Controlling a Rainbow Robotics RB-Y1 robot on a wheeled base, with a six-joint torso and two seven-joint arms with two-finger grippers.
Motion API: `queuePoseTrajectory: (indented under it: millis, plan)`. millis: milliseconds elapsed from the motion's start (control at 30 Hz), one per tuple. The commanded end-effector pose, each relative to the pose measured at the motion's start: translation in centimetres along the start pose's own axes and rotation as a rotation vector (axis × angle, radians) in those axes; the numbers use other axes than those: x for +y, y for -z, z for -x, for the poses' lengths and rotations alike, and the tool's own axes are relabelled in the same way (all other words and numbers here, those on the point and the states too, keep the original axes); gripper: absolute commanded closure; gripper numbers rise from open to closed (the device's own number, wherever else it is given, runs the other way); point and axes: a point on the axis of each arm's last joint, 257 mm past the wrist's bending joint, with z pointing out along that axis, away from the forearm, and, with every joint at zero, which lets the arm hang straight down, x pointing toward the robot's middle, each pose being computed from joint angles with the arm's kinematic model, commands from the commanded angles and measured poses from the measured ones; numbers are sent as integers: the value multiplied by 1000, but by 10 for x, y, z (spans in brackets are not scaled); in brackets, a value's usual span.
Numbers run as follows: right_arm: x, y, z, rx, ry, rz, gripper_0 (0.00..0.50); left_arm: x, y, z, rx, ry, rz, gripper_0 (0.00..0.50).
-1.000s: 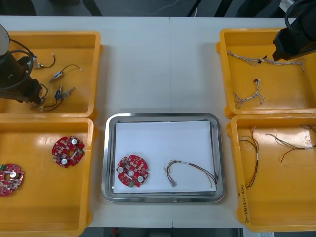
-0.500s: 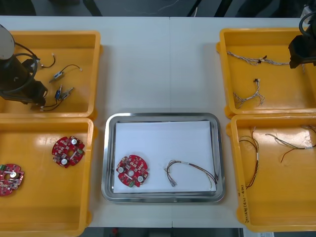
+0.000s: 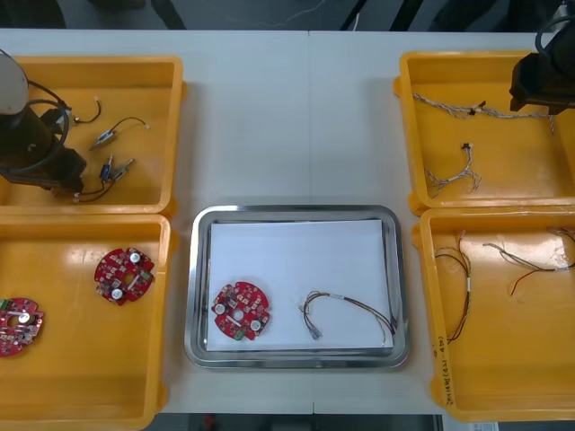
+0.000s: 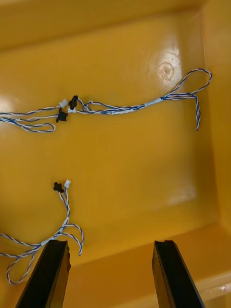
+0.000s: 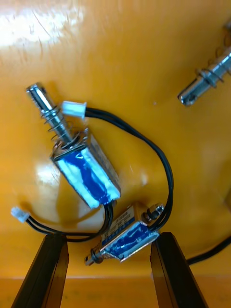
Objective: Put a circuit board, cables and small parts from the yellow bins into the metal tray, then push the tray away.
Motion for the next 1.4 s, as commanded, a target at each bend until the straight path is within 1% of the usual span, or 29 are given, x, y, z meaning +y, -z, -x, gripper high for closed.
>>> queuePoseTrajectory:
  millis: [33, 133, 200, 233, 267, 300, 333, 367, 567, 733, 800, 933, 1033, 1100, 1200, 1400]
  plan:
    - [15, 9, 26, -64, -37, 34, 0, -18, 8, 20, -35, -151, -9, 0]
    - [18, 4, 29, -70, -72, 40, 0, -19, 8, 20, -34, -151, -14, 0]
    - [25, -2, 30, -71, -106, 58, 0, -19, 8, 19, -34, -150, -16, 0]
    - [26, -2, 32, -77, -109, 60, 0, -19, 8, 19, -34, -150, -16, 15]
    - [29, -5, 32, -76, -110, 59, 0, -20, 8, 20, -35, -150, -19, 97]
    - [31, -7, 32, -79, -112, 57, 0, -20, 8, 20, -35, -152, -19, 229]
    - [33, -10, 33, -82, -115, 59, 0, -20, 8, 19, -33, -150, -19, 416]
    - [34, -11, 34, -87, -120, 64, 0, -20, 8, 19, -33, -151, -21, 500]
    - [43, -30, 29, -79, -147, 84, 0, -22, 8, 19, -34, -152, -27, 500]
    - [45, -47, 20, -54, -178, 94, 0, -23, 8, 20, -35, -155, -31, 500]
    - [45, -53, 16, -42, -179, 89, 0, -24, 9, 20, -37, -154, -36, 500]
    - [45, -66, 9, -25, -197, 89, 0, -26, 19, 25, -47, -153, -51, 500]
    - [50, -71, 8, -27, -208, 97, 0, -27, 31, 26, -45, -145, -67, 500]
    - [53, -71, 8, -32, -213, 102, 0, -27, 38, 28, -41, -152, -69, 500]
    - [59, -72, 12, -51, -216, 112, 0, -23, 52, 28, -32, -159, -67, 500]
    - [64, -73, 17, -73, -217, 119, 0, -21, 63, 33, -47, -182, -61, 500]
